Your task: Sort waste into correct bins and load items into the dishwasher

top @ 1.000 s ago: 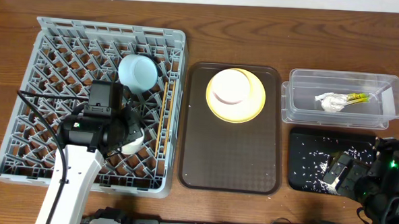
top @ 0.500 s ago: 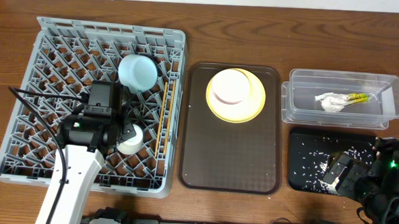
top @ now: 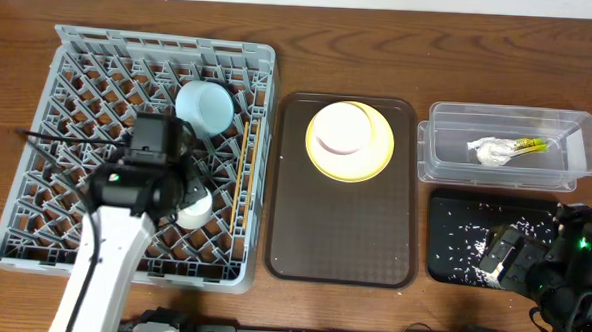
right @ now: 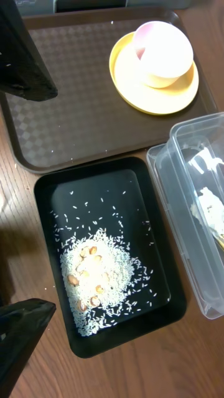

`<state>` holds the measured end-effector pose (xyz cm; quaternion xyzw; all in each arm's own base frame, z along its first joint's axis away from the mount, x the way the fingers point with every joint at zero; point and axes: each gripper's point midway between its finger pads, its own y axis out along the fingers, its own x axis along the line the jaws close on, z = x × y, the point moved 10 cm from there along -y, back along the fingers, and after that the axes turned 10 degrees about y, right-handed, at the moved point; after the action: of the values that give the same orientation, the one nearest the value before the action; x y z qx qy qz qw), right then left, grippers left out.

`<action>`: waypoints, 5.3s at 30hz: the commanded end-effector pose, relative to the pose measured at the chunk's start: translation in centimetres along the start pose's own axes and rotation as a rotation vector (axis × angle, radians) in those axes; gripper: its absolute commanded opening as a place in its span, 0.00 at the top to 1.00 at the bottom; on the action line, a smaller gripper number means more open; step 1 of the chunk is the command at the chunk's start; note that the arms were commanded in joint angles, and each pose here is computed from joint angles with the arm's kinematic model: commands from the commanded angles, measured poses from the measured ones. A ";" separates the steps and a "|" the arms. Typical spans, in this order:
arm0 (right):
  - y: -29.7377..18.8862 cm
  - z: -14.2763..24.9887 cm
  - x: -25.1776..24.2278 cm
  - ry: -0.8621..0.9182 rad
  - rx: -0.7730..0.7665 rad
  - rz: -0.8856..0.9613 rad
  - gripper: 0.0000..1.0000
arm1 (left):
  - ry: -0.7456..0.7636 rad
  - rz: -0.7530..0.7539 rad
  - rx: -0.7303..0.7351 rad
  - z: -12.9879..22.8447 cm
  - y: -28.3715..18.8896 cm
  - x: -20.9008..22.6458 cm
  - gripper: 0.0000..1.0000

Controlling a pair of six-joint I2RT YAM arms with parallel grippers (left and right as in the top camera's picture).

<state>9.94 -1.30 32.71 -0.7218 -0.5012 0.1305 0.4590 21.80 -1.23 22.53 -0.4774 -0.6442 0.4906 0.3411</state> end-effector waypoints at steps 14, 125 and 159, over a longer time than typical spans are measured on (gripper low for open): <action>-0.1 -0.1 0.0 0.013 -0.005 0.000 0.01 | -0.021 0.146 -0.163 -3.9 -5.9 -1.6 0.87; -0.1 0.0 -0.1 0.013 0.003 0.004 0.01 | 0.115 1.201 0.009 -12.0 -4.6 3.5 0.92; -0.1 0.1 -0.1 0.013 0.005 0.005 0.01 | 0.122 1.249 0.249 -10.6 7.9 -0.1 0.92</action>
<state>9.85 -1.29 32.64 -0.7211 -0.4995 0.1331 0.4614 33.45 2.05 20.22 -0.7585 -0.1596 0.6294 0.0553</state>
